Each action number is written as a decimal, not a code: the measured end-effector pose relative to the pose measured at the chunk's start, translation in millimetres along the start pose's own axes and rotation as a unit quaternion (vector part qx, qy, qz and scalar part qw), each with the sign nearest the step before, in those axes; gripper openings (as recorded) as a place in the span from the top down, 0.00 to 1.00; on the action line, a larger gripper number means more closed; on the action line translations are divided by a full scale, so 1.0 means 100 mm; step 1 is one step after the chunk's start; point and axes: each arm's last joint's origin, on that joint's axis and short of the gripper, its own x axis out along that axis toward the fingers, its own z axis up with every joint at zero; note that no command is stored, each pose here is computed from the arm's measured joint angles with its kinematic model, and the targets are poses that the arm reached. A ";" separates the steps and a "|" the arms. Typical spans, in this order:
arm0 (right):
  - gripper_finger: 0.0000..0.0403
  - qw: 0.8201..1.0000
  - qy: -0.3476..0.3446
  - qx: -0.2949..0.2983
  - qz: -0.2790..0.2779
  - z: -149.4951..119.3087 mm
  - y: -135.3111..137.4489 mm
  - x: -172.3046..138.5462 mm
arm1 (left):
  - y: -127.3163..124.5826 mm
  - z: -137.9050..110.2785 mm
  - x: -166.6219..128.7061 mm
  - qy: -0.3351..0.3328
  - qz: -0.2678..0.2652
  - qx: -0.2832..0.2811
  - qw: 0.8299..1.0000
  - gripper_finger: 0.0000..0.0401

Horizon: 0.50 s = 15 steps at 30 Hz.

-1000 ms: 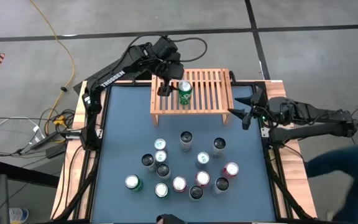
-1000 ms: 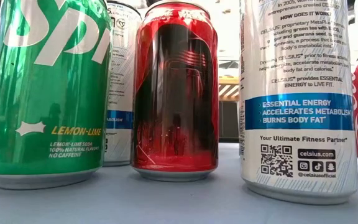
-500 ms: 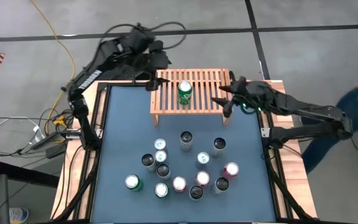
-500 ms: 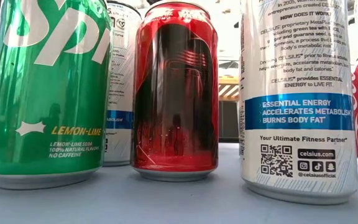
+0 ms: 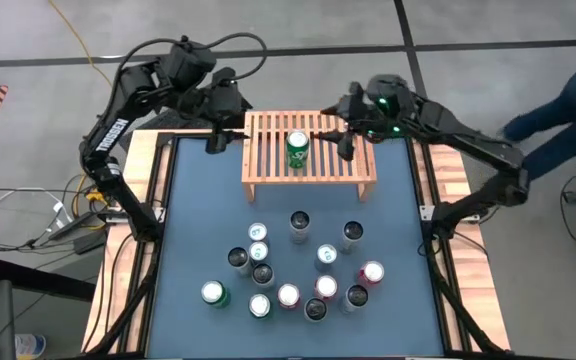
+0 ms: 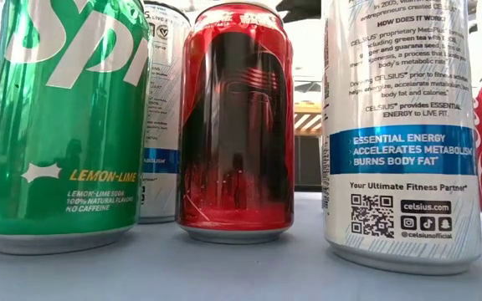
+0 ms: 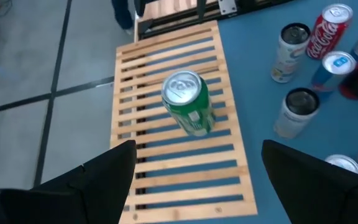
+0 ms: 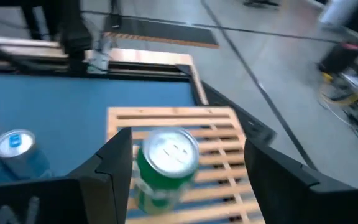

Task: Place canned beverage on shelf
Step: Put the top green soda can on the shelf

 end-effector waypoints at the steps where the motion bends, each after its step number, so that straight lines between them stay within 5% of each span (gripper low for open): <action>1: 0.35 1.000 0.004 -0.011 0.012 0.02 0.01 0.06 | -0.01 -0.01 -0.01 0.003 -0.002 -0.001 1.000 0.17; 15: 0.11 0.987 0.119 -0.076 0.072 0.22 -0.05 0.73 | -0.04 -0.02 -0.09 0.000 -0.007 -0.015 1.000 0.17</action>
